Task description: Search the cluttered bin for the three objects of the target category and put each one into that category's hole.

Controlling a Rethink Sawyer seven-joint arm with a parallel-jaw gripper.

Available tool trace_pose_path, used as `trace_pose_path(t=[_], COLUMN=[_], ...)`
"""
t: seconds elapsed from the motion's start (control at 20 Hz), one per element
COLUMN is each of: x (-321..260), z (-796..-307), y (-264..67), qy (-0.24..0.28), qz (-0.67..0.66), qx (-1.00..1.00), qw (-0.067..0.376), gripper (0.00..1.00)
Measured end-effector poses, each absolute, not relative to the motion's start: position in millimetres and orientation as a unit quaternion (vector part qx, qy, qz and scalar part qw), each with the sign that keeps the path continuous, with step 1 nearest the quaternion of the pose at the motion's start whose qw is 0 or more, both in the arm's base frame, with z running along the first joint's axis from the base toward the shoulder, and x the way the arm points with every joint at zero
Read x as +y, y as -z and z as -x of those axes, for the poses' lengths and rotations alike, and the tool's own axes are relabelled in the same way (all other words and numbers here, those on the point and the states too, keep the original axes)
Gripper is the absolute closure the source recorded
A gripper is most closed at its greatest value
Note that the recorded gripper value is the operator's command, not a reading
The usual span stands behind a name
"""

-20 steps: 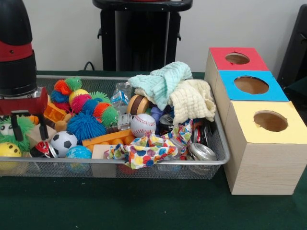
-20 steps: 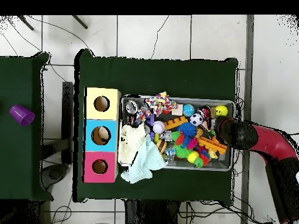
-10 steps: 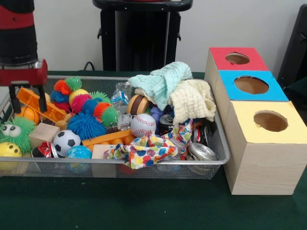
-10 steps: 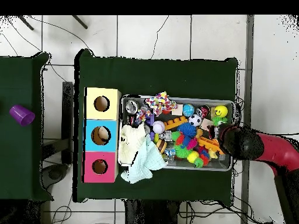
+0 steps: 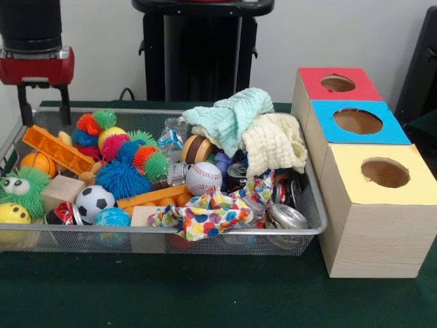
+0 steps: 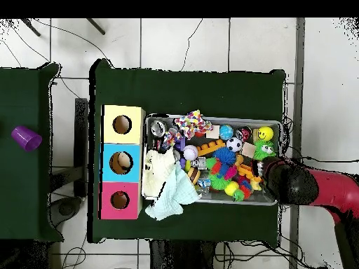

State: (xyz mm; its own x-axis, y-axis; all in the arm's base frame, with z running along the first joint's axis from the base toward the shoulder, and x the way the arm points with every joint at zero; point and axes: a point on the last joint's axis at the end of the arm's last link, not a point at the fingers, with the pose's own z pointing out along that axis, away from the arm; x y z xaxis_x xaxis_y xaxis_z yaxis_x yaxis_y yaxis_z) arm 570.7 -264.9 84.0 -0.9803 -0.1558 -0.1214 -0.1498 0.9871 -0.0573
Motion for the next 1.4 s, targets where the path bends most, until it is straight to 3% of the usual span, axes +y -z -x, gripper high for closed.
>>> trace_pose_path(t=[0.75,1.4], x=[-199,-178], z=[-533,-504], y=[-68,-82], qy=[0.004,0.001], qz=[0.131,0.146], qx=[0.991,0.989], qw=[0.014,-0.006], gripper=[0.0,0.0])
